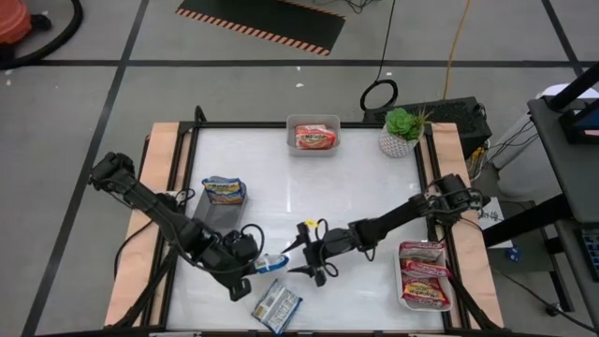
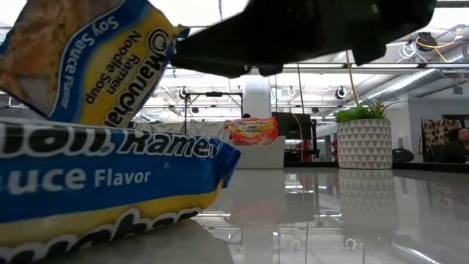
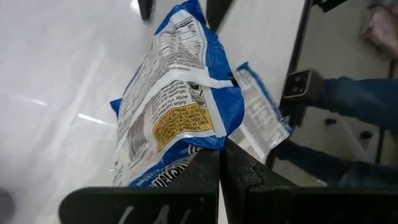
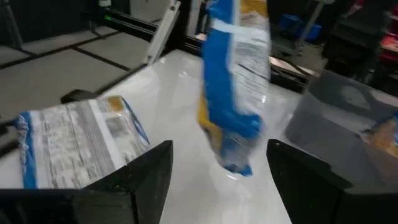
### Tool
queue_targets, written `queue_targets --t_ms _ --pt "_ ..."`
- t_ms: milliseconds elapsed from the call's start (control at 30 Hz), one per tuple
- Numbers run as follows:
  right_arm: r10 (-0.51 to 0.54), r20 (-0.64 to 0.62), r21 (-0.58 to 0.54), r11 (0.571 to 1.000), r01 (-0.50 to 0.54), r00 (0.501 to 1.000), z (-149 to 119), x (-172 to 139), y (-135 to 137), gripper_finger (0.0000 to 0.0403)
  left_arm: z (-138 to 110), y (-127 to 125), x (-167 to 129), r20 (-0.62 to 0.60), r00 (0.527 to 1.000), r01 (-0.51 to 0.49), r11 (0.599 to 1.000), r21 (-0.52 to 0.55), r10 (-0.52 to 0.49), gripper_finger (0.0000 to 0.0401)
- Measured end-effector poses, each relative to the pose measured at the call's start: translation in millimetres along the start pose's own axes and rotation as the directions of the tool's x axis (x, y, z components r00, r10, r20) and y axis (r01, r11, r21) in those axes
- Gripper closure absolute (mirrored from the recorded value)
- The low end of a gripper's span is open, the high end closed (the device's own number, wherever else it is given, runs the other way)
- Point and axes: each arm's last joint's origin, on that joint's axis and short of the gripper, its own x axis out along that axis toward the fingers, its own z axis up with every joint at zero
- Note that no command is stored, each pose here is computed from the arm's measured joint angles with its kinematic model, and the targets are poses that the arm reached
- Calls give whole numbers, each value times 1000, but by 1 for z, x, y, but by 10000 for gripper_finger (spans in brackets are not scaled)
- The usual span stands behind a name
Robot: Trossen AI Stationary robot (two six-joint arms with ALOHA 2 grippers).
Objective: Sort Maruchan noodles
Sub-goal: Put the left blue noodle pack into the black bin
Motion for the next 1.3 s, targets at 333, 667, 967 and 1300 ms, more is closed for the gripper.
queue_targets --t_ms 333,667,967,1300 --pt "-36 82 132 991 25 996 12 7 -12 149 24 2 2 96 992 87 996 -29 -84 401" --pt "64 79 225 971 -80 995 9 7 -20 186 45 16 4 135 988 75 997 -14 -73 401" --pt "51 71 208 976 -65 996 13 3 -26 293 51 20 4 123 988 91 996 13 -92 401" --pt "31 66 231 972 -46 997 22 -5 -36 274 51 19 -9 164 981 98 993 63 -107 343"
